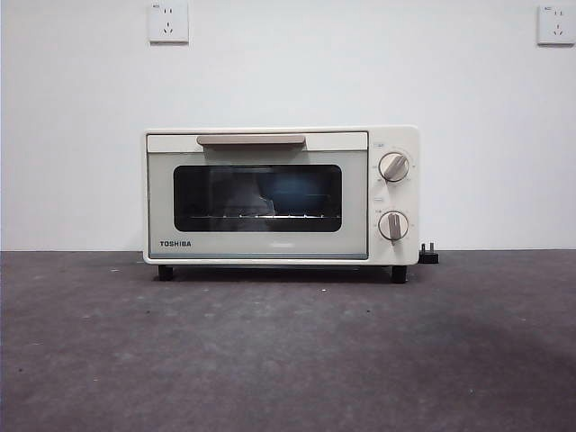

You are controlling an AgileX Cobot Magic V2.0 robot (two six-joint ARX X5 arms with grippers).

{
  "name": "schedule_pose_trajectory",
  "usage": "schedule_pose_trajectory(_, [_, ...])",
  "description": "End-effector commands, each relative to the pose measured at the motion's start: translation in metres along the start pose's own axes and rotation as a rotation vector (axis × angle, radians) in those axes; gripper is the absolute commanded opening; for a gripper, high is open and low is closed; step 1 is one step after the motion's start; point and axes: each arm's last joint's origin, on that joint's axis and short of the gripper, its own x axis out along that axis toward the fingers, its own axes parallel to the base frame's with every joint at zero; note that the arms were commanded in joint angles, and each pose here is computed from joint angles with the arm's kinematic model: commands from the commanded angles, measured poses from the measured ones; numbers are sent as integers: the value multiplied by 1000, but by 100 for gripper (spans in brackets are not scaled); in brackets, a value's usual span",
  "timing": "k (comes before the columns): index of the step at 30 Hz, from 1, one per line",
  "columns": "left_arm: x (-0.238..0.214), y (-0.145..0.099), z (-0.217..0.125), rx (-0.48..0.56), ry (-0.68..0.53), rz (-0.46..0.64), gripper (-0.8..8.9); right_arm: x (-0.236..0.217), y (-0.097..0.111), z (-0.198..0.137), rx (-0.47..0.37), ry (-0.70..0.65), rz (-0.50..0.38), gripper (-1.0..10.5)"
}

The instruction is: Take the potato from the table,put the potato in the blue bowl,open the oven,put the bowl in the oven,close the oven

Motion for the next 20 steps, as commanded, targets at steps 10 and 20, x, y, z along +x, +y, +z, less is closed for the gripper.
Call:
schedule_pose_trajectory(10, [1, 0, -3, -7, 3, 3, -4, -1, -6, -34, 56, 170, -69, 1])
schedule_pose_trajectory(20, [1, 0, -3, -7, 4, 3, -4, -2, -6, -39, 53, 215, -73, 1])
